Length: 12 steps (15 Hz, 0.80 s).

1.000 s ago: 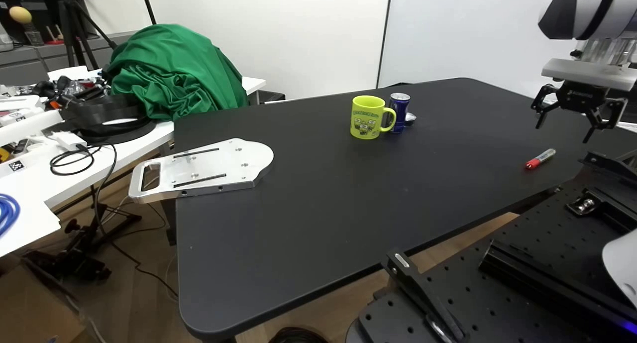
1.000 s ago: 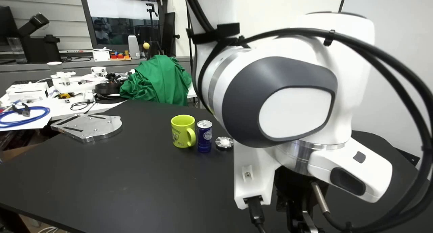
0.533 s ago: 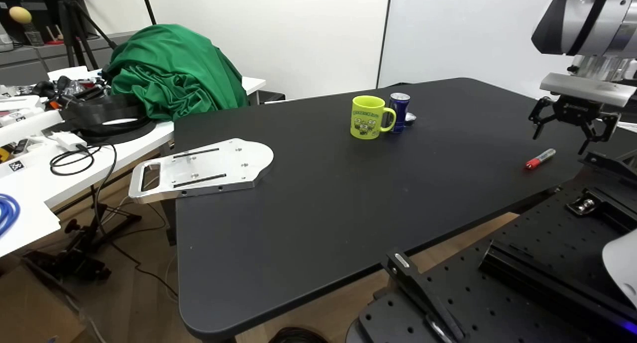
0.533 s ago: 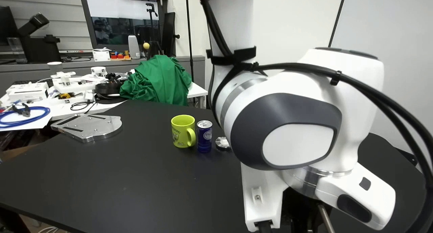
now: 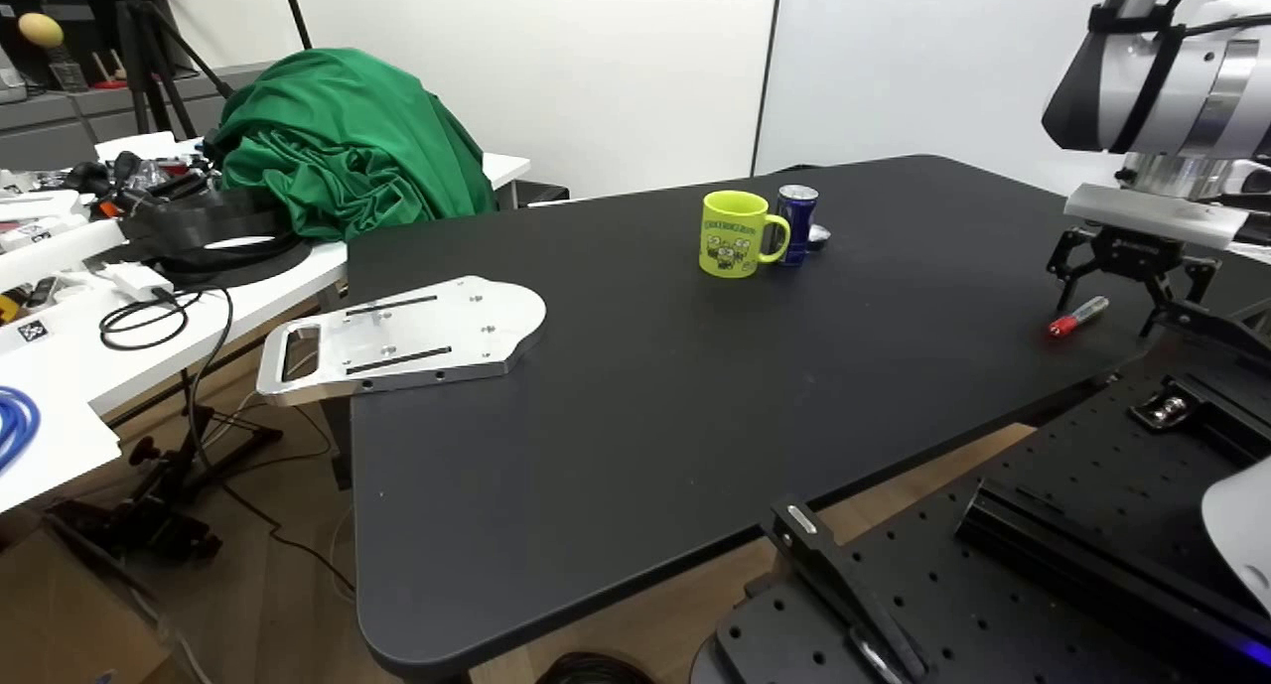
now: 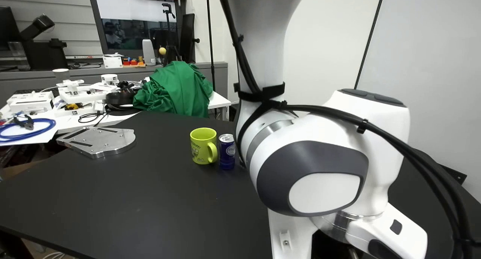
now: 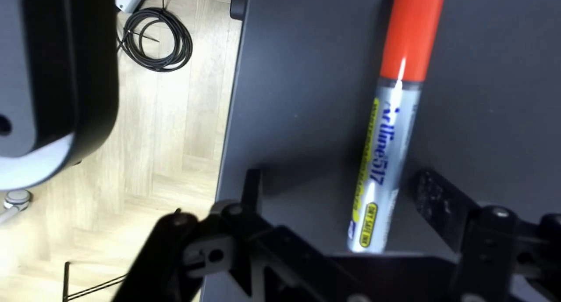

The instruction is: Put the marker in the mug

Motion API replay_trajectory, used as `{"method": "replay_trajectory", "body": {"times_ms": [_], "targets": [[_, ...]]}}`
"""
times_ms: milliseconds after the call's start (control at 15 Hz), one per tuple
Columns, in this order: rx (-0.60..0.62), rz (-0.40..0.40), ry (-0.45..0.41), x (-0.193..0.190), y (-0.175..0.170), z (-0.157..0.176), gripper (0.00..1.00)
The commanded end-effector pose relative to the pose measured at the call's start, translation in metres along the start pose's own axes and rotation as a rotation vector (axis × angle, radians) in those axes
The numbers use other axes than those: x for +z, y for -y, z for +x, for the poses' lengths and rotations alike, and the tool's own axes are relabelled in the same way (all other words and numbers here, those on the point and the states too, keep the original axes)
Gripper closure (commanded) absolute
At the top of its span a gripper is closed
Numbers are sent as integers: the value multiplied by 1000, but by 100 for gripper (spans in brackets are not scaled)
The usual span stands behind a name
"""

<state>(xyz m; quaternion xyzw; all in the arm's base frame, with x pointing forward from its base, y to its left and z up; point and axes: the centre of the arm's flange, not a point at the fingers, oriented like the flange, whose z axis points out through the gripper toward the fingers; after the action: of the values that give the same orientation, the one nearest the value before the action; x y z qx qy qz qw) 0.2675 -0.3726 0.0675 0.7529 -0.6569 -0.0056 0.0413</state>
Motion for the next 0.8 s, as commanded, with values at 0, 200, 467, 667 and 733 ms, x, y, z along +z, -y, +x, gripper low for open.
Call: {"method": "replay_trajectory", "body": {"times_ms": [0, 200, 467, 667, 733], "targets": [[5, 3, -29, 15, 5, 7, 40], [7, 3, -42, 14, 5, 7, 60], [6, 1, -58, 14, 7, 5, 88], [2, 1, -69, 14, 9, 4, 100], [3, 0, -72, 14, 10, 4, 100]]}}
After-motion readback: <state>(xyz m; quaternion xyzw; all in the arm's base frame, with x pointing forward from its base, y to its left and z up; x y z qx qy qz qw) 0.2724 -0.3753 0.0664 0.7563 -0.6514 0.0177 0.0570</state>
